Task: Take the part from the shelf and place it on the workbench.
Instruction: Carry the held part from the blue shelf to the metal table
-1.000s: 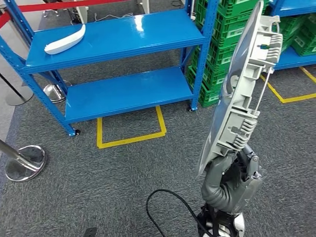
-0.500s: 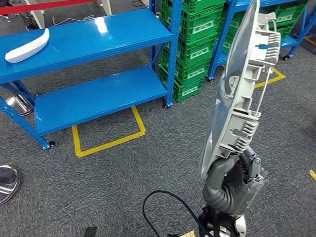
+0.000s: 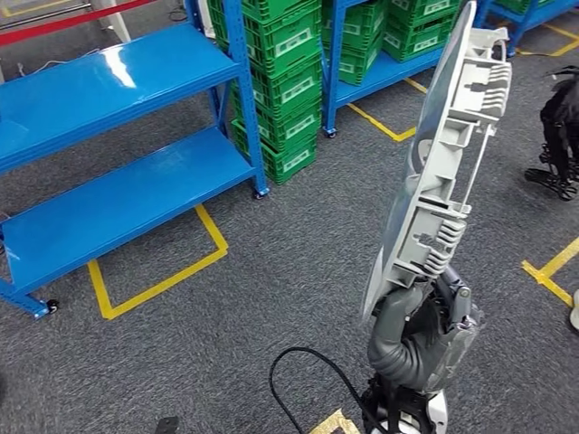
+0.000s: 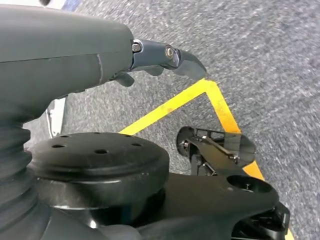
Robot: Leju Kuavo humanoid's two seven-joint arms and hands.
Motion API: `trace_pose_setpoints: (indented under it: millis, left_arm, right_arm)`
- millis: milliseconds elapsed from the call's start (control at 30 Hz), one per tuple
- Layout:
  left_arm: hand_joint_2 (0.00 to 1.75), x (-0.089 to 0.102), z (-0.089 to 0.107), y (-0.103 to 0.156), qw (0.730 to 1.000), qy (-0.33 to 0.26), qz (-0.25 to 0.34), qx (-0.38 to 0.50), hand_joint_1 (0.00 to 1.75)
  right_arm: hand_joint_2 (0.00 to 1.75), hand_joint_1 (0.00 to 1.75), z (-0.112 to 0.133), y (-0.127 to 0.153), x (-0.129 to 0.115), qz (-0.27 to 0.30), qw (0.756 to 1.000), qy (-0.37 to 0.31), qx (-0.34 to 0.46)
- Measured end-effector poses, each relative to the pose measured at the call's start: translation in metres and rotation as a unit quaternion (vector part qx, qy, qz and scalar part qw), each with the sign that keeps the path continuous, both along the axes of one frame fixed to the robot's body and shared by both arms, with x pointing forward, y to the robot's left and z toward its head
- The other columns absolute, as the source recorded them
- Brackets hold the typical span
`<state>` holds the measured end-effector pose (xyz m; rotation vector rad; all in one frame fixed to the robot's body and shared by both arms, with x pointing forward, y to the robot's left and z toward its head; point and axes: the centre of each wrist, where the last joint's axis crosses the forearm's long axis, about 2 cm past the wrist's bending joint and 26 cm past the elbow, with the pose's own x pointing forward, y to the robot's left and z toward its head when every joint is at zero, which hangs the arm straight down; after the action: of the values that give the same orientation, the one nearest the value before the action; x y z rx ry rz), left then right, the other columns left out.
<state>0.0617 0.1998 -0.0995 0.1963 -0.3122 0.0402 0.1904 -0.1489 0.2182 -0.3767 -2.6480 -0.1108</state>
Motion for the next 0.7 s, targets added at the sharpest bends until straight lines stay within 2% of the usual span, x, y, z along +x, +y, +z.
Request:
trace_pose_setpoints:
  millis: [700]
  left_arm:
    - [1.75,0.0002,0.0003,-0.0014,1.000,-0.002,-0.002,-0.002,0.00]
  right_arm:
    - [1.75,1.75,0.0000,-0.0004,0.0001,-0.005,1.000,-0.004,-0.011]
